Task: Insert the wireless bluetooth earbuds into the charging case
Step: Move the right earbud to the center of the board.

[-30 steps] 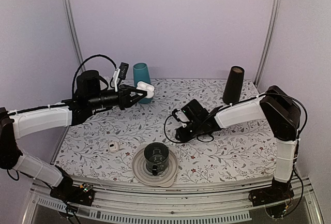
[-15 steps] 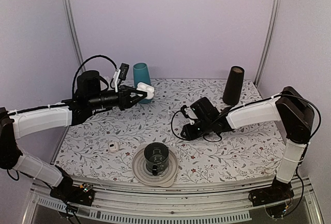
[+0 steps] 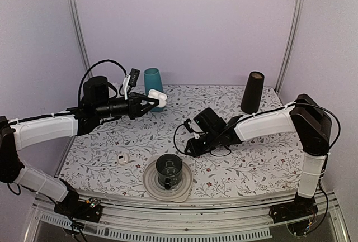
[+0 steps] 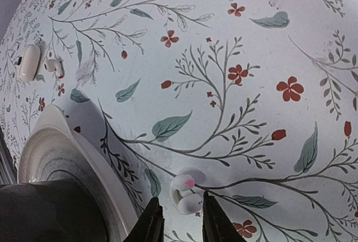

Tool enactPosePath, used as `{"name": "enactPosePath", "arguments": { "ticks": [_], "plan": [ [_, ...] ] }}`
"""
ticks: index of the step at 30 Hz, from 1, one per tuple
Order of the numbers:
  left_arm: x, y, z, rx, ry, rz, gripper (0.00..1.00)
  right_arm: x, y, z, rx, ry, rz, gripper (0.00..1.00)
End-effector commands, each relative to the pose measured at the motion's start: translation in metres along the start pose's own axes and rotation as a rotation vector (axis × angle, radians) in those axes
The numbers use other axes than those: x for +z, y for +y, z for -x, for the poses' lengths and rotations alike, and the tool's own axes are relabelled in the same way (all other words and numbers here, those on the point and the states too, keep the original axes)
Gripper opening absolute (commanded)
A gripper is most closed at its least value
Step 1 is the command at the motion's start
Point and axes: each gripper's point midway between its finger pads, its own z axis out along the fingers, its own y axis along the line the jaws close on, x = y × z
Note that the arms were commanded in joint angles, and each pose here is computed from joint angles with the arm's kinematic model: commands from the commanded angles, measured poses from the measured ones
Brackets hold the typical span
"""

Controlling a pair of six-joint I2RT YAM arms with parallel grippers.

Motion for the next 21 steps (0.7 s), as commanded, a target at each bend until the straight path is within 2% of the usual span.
{"name": "enactPosePath", "arguments": {
  "ticks": [1,3,15,20,21],
  "plan": [
    [-0.007,-0.004,0.015,0.033,-0.037,-0.006,0.00,0.011,-0.017,-0.019,0.069,0.062,-0.108,0.25],
    [-0.007,-0.005,0.014,0.034,-0.037,-0.004,0.00,0.011,-0.015,-0.008,0.082,0.041,-0.120,0.25],
    [-0.011,-0.005,0.014,0.045,-0.041,0.003,0.00,0.025,-0.009,-0.015,0.083,0.072,-0.172,0.26],
    [-0.011,-0.004,0.013,0.047,-0.039,0.004,0.00,0.019,-0.020,-0.022,0.085,0.080,-0.232,0.20],
    [-0.011,-0.004,0.013,0.047,-0.039,0.004,0.00,0.017,-0.021,-0.021,0.085,0.075,-0.237,0.17]
  ]
}}
